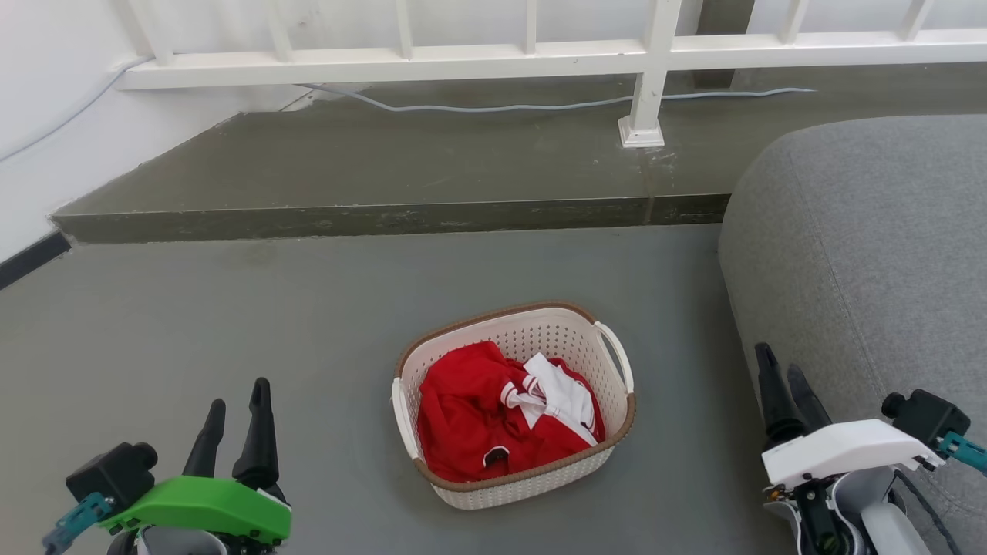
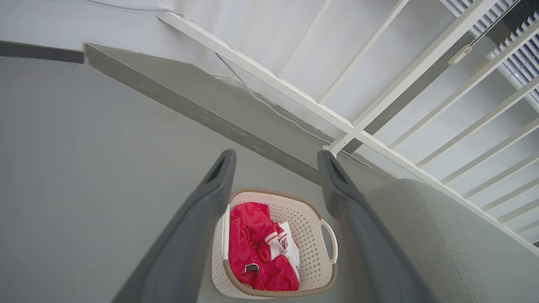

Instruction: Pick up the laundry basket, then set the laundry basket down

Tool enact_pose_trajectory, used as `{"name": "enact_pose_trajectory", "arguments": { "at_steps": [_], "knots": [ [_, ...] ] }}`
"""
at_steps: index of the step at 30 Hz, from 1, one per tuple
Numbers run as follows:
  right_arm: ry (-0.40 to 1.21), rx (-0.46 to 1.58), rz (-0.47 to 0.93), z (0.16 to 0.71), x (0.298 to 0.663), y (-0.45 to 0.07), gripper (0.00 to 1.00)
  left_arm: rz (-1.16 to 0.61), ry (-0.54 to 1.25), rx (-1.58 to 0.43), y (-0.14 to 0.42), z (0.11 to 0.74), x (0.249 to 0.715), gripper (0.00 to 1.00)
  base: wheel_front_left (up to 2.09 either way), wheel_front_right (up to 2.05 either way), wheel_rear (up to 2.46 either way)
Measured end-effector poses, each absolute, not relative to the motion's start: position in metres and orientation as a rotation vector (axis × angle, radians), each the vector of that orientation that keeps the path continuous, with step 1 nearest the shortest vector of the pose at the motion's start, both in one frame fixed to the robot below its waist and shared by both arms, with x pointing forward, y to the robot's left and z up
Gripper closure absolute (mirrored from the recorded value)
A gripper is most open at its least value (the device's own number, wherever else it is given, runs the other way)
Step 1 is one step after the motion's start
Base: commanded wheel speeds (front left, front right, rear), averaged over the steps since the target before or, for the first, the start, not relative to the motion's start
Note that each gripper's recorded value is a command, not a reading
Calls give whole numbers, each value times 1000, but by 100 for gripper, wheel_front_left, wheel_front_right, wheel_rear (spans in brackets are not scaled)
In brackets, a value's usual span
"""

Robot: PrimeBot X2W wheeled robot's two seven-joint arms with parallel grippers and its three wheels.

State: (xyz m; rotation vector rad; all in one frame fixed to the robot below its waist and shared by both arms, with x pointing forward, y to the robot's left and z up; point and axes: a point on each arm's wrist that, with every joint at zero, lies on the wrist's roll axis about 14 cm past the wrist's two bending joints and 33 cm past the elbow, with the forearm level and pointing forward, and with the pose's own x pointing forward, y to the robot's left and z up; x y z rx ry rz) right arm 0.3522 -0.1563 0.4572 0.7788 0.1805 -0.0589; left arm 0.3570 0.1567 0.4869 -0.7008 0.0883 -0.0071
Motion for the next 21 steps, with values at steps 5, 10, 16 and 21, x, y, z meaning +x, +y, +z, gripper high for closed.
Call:
{"name": "enact_pose_trajectory", "arguments": {
  "at_steps": [5, 10, 16, 21],
  "knots": [
    [165, 703, -43, 461, 353, -153, 0, -11, 72, -619, 155, 490, 357, 0, 0, 0, 0],
    [148, 629, -27, 464, 353, -149, 0, -29, 49, -534, 150, 496, 357, 0, 0, 0, 0],
    [128, 543, -11, 469, 354, -145, 0, -27, 29, -453, 148, 498, 354, 0, 0, 0, 0],
    [105, 472, 9, 473, 354, -140, 0, -39, 13, -387, 145, 501, 354, 0, 0, 0, 0]
  ]
}}
